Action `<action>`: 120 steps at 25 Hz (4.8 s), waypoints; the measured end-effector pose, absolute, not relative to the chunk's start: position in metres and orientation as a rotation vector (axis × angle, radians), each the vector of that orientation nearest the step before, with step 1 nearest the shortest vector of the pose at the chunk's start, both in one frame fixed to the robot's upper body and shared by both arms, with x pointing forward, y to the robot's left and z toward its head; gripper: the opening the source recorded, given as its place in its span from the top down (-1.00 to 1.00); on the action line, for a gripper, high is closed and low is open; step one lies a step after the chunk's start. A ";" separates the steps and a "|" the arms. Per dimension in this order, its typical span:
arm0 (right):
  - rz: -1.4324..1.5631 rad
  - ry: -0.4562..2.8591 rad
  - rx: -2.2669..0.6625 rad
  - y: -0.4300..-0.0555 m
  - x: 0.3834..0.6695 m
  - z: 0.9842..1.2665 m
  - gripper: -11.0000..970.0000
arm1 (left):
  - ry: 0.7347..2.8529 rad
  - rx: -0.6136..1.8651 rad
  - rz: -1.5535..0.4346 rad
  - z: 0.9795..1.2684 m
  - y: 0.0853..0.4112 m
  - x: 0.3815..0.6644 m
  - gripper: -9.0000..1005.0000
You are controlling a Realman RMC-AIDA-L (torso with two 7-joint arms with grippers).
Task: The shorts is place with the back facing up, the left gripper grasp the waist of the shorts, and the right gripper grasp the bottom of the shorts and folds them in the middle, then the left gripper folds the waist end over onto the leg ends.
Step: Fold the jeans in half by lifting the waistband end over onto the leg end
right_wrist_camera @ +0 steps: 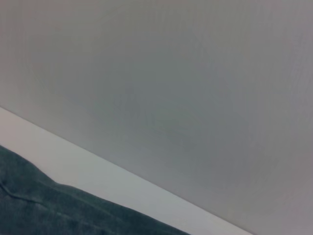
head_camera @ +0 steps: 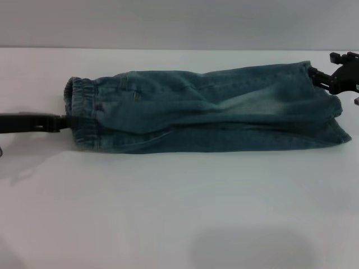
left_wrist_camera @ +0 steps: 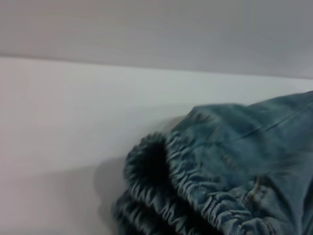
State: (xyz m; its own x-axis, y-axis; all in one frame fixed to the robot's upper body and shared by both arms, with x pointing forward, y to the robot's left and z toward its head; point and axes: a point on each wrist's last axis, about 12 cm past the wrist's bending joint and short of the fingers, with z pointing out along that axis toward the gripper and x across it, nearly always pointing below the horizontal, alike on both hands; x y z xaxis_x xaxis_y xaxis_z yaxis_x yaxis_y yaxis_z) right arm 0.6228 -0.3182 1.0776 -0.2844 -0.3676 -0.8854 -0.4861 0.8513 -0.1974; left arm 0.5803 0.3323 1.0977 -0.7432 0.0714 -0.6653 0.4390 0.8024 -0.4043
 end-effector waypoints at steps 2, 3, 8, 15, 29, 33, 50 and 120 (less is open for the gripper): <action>0.134 1.906 -0.635 -0.318 0.622 1.077 -0.28 | 2.305 0.384 -0.758 1.102 0.332 0.581 0.86; 0.136 1.908 -0.635 -0.318 0.622 1.076 -0.28 | 2.288 0.388 -0.771 1.105 0.331 0.581 0.86; 0.138 1.910 -0.640 -0.317 0.622 1.075 -0.28 | 2.227 0.408 -0.810 1.119 0.331 0.585 0.87; 0.157 1.915 -0.679 -0.306 0.624 1.073 -0.28 | 2.167 0.469 -0.827 1.139 0.325 0.593 0.88; 0.182 1.921 -0.720 -0.295 0.625 1.069 -0.28 | 2.151 0.536 -0.841 1.151 0.314 0.603 0.95; 0.176 1.927 -0.711 -0.298 0.623 1.068 -0.28 | 2.197 0.499 -0.830 1.138 0.319 0.599 0.96; 0.148 1.902 -0.722 -0.302 0.627 1.076 -0.28 | 2.295 0.423 -0.823 1.109 0.329 0.582 0.96; 0.175 1.889 -0.766 -0.302 0.619 1.073 -0.28 | 2.412 0.311 -0.745 1.092 0.345 0.576 -0.34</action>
State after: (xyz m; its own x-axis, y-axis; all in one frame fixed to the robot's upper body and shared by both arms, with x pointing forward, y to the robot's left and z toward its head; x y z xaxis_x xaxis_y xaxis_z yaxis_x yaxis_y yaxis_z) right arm 0.6190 -0.3018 1.0726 -0.2529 -0.4280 -0.8677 -0.5802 0.7848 -0.2180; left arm 0.5757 0.3450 1.0920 -0.7988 0.0469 -0.5997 0.3770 0.8159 -0.4384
